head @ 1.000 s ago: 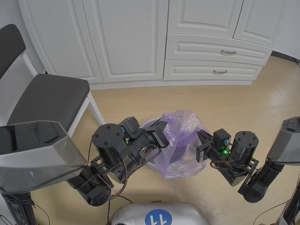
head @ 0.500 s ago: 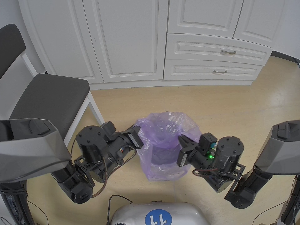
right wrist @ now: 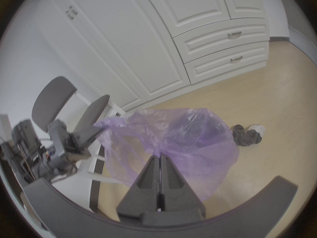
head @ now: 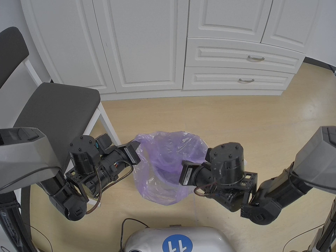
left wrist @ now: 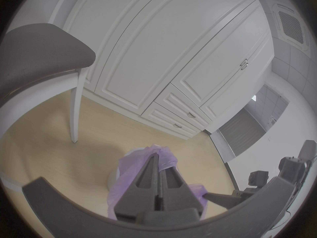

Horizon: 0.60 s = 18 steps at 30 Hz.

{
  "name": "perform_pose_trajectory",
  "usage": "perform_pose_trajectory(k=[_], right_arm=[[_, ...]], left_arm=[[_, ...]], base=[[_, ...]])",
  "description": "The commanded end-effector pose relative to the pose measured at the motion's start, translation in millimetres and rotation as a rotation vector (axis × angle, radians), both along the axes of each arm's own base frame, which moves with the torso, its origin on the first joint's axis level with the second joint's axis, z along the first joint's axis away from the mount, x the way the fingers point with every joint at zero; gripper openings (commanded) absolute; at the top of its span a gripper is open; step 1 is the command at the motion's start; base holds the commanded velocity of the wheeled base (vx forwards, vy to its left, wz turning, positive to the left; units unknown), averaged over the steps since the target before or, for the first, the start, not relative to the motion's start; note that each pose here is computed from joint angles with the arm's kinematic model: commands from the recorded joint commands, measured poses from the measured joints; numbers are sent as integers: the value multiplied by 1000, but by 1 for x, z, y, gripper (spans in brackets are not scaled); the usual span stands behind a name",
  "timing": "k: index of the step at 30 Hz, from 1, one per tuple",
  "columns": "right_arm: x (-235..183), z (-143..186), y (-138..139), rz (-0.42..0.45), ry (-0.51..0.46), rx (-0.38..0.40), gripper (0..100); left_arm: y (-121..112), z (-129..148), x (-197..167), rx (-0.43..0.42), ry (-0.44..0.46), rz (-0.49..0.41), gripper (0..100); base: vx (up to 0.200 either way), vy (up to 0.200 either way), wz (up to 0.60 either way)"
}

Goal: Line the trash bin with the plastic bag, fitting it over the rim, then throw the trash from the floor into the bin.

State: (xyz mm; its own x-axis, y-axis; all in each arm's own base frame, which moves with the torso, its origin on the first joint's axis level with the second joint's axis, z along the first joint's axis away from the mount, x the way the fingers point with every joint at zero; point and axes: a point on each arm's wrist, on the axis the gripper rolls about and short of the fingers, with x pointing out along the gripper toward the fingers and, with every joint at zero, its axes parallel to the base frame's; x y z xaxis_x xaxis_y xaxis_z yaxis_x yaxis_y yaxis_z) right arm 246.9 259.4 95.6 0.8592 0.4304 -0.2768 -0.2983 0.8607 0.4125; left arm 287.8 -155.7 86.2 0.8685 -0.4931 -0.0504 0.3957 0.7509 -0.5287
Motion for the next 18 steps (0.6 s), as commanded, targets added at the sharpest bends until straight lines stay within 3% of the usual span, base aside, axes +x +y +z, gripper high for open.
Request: perform_pose_trajectory(k=[1,5,12,18], right_arm=[[40,10,-4,-89,-11,72,0],[68,3,-10,-138,59,66,0],[125,2,-6,-262,282,181,0],[163,-8,2,-331,371,251,0]], left_arm=[[3,-7,22,-6,5,63,0],[1,-20,38,-38,31,103,0],[1,-54,68,-46,70,169,0],[9,-59,87,-65,66,259,0]], base=[[0,0,0],[0,0,0],[0,0,0],[0,0,0]])
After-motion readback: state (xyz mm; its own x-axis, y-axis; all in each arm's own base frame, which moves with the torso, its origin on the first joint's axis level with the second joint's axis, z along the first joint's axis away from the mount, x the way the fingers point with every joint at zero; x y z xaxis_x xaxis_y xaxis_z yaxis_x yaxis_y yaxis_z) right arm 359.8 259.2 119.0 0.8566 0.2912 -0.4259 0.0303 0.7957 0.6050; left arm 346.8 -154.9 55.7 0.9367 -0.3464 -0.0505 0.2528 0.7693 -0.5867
